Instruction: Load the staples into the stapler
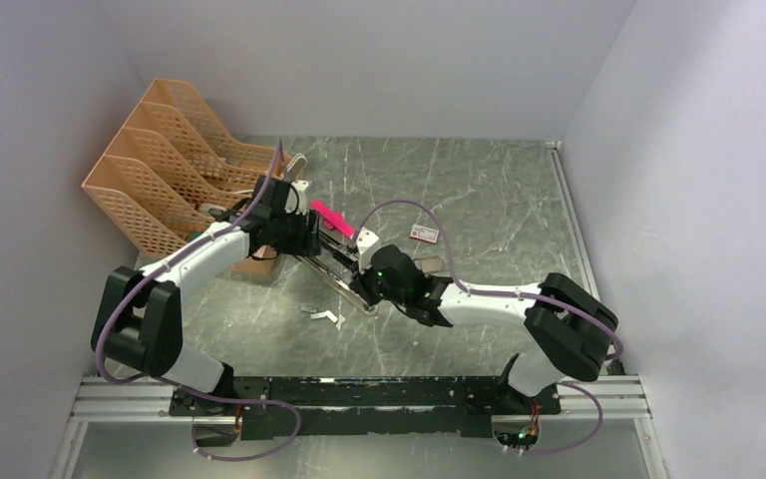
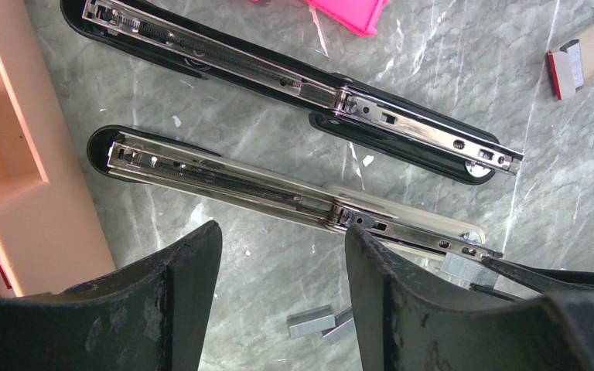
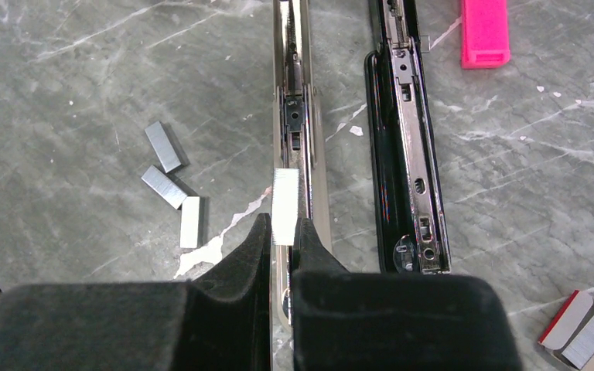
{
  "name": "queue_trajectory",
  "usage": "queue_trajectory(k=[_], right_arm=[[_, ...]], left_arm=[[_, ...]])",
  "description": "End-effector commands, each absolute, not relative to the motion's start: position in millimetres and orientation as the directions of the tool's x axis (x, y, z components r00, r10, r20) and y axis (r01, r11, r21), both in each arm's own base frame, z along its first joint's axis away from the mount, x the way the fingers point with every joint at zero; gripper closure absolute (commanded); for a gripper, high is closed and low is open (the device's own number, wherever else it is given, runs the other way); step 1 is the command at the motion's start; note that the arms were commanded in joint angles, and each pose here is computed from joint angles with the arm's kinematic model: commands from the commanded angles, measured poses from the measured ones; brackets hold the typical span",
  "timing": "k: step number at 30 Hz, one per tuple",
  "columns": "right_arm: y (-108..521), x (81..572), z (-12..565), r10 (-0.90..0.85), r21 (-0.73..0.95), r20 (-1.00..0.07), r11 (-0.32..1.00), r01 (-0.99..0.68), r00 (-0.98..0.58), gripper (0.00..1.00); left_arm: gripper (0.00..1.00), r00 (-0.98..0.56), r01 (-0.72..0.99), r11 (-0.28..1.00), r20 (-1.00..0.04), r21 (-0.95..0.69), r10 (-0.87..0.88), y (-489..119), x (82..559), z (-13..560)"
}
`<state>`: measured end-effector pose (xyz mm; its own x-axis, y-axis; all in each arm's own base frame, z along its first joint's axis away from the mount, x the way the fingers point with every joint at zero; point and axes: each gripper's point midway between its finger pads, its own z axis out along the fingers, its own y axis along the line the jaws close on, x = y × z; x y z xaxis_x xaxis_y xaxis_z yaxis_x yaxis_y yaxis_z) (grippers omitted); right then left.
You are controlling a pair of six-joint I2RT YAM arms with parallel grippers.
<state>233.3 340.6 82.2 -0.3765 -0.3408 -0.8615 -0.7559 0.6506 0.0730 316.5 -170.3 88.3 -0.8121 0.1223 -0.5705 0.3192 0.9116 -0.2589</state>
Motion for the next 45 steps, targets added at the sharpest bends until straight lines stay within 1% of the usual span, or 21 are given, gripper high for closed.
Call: queue_trajectory(k=[1, 26, 45], right_arm=[[346, 240, 88, -0.303, 0.085, -0.870, 0.684, -0.724, -0.388, 1.00], [348, 237, 83, -0.287, 0.094, -0.871, 0.699, -0.709, -0.398, 1.00], [353, 239, 75, -0.286, 0.097, -0.864, 0.713, -0.694, -0.414, 1.00]], left_arm=[[0.36, -0.805, 0.332, 0.913, -0.576, -0.238, 0.142, -172, 319, 88], [0.33, -0.819, 0.336, 0.914, -0.550, -0.228, 0.164, -173, 315, 73], [0.32, -0.811, 0.354, 0.918, -0.548, -0.180, 0.205, -172, 310, 66]])
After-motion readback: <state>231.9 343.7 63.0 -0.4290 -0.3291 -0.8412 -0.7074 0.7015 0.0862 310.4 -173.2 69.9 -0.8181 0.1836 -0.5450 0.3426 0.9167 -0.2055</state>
